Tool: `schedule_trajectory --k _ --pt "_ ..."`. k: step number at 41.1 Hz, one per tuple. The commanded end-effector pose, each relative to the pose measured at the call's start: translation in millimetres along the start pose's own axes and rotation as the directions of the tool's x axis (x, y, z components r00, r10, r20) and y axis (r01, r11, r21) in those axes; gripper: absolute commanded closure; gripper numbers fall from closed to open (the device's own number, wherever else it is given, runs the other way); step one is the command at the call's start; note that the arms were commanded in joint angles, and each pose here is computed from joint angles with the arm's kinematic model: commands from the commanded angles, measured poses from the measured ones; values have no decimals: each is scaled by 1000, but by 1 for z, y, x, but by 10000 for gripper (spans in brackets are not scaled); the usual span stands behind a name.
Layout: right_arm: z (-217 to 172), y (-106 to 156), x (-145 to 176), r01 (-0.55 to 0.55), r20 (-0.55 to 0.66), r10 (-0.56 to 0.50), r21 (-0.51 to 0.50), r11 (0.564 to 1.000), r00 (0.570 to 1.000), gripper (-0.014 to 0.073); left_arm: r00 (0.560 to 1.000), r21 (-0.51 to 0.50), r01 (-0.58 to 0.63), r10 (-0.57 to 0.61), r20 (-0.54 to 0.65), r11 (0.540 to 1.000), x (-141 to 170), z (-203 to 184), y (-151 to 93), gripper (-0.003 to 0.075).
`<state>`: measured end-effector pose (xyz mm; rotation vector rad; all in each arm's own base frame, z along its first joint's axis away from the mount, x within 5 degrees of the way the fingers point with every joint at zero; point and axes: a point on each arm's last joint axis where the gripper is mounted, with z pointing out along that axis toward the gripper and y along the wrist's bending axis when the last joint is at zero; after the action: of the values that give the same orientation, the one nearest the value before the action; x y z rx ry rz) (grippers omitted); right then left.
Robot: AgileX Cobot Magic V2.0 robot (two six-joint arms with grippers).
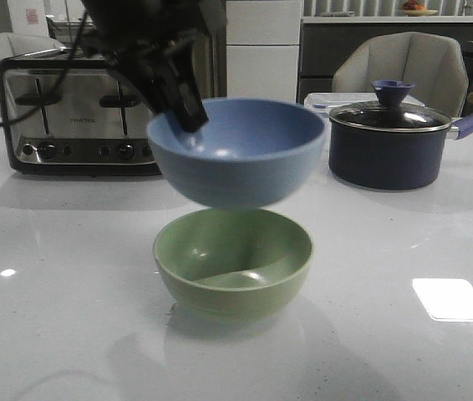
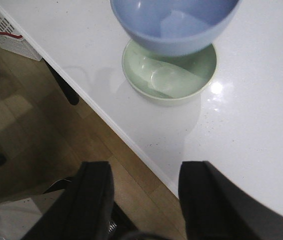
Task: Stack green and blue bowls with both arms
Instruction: 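Lift the blue bowl and lower it into the green bowl, then open the left gripper and raise it off the blue bowl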
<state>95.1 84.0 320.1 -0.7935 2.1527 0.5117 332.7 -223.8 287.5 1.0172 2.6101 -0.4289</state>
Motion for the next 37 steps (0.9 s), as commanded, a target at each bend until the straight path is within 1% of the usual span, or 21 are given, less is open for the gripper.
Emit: schedule_trajectory --k 1,10,23,26,27,30,32,34,36,37 --pt "-6 0 -12 6 88 -7 9 1000 996 166 998 2 -37 37 53 999 -9 -9 -13 627" --pt "-6 0 -12 6 88 -7 9 1000 996 166 999 3 -33 33 -37 999 -6 20 -6 627" --pt "-6 0 -12 6 88 -7 9 1000 996 166 998 -23 -39 38 -46 999 -8 36 0 622" --pt "-6 0 -12 6 88 -7 9 1000 996 166 998 -31 -44 42 -49 999 -8 36 1 570" --pt "-6 0 -12 6 88 -7 9 1000 996 166 998 -31 -44 43 -47 999 -8 35 1 533" --pt "-6 0 -12 6 88 -7 9 1000 996 166 998 -34 -47 45 -38 998 -8 32 0 377" --pt "-6 0 -12 6 88 -7 9 1000 996 166 998 -39 -51 51 -22 998 -10 25 -1 310" --pt "-6 0 -12 6 88 -7 9 1000 996 166 998 -49 -58 59 10 997 -11 13 -3 293" --pt "-6 0 -12 6 88 -7 9 1000 996 166 997 -59 -65 67 40 996 -11 2 -6 295" --pt "-6 0 -12 6 88 -7 9 1000 996 166 995 -66 -71 75 64 995 -11 -10 -8 295"
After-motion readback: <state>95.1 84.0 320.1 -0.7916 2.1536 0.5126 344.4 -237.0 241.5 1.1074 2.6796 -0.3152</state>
